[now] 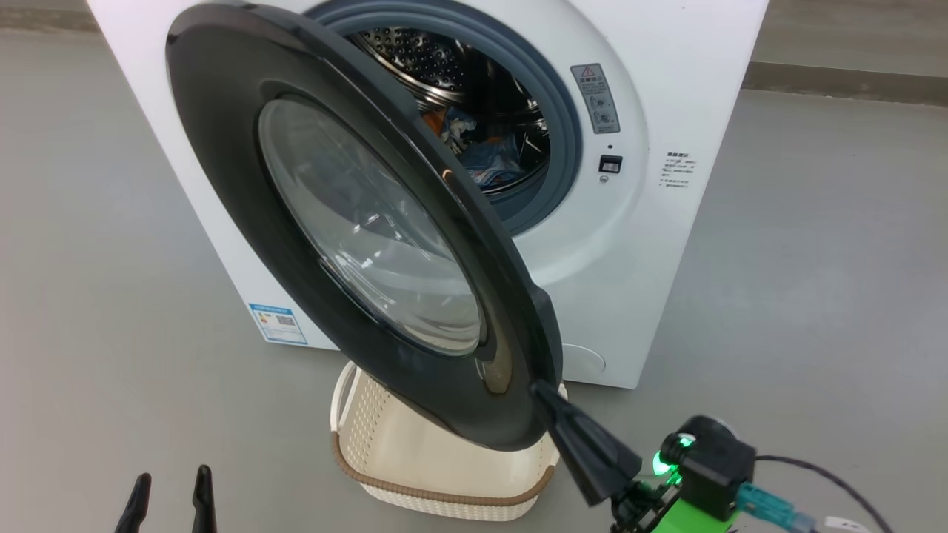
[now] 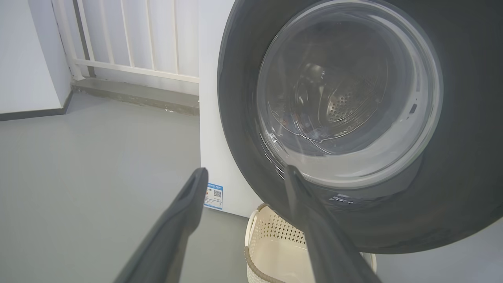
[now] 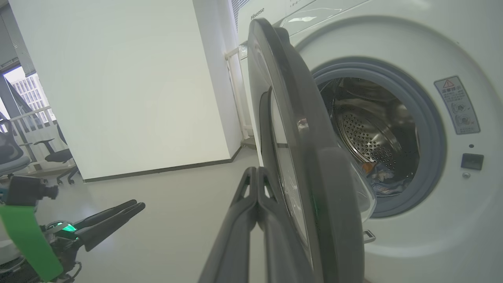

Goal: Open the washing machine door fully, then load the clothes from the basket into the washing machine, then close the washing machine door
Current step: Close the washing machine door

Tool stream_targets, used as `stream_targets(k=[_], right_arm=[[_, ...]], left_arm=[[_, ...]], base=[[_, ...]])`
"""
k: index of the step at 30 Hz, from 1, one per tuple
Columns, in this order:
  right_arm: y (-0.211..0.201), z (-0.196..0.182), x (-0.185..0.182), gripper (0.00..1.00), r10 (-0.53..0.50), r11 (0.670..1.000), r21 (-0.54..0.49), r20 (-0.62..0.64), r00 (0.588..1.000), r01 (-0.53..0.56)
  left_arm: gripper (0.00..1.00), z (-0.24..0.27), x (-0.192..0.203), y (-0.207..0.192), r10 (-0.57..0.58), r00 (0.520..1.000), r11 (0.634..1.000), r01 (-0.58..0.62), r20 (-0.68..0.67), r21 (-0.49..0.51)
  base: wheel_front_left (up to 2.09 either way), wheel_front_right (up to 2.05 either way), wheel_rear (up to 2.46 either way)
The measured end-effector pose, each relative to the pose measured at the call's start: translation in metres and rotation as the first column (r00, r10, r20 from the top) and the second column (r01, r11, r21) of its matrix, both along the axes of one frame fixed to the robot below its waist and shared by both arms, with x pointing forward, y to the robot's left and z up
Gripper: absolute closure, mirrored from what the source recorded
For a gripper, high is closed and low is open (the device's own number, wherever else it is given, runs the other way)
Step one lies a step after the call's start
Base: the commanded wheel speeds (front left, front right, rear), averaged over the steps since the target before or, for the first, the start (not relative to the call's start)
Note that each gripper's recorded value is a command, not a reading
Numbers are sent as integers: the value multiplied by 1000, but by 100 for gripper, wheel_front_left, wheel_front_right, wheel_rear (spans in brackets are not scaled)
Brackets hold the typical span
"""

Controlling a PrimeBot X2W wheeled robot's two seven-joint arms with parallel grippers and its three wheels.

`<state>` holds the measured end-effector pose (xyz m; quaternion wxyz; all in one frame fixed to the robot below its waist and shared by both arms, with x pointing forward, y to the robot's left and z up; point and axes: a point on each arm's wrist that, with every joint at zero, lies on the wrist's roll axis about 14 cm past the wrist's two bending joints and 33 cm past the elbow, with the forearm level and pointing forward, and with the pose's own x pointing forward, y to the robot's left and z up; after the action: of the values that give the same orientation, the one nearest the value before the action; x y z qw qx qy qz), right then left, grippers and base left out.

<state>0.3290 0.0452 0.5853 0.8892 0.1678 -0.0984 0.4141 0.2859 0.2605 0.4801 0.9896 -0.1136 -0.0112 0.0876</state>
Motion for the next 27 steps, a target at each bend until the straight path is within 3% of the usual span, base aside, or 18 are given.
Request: stream_targets(k=[11,27], right_arm=[[12,-66,-9,100,50,993,-94,-189,981,-69],[5,-75,29,100,-3,995,-100,-219,976,-20]], left_arm=[[0,-5,0,1,8,1000,1000,-8,-18,-3],[0,-12,15,-6,-15,999,1000,15,-48,-7]], base=[[0,0,0],[0,0,0]])
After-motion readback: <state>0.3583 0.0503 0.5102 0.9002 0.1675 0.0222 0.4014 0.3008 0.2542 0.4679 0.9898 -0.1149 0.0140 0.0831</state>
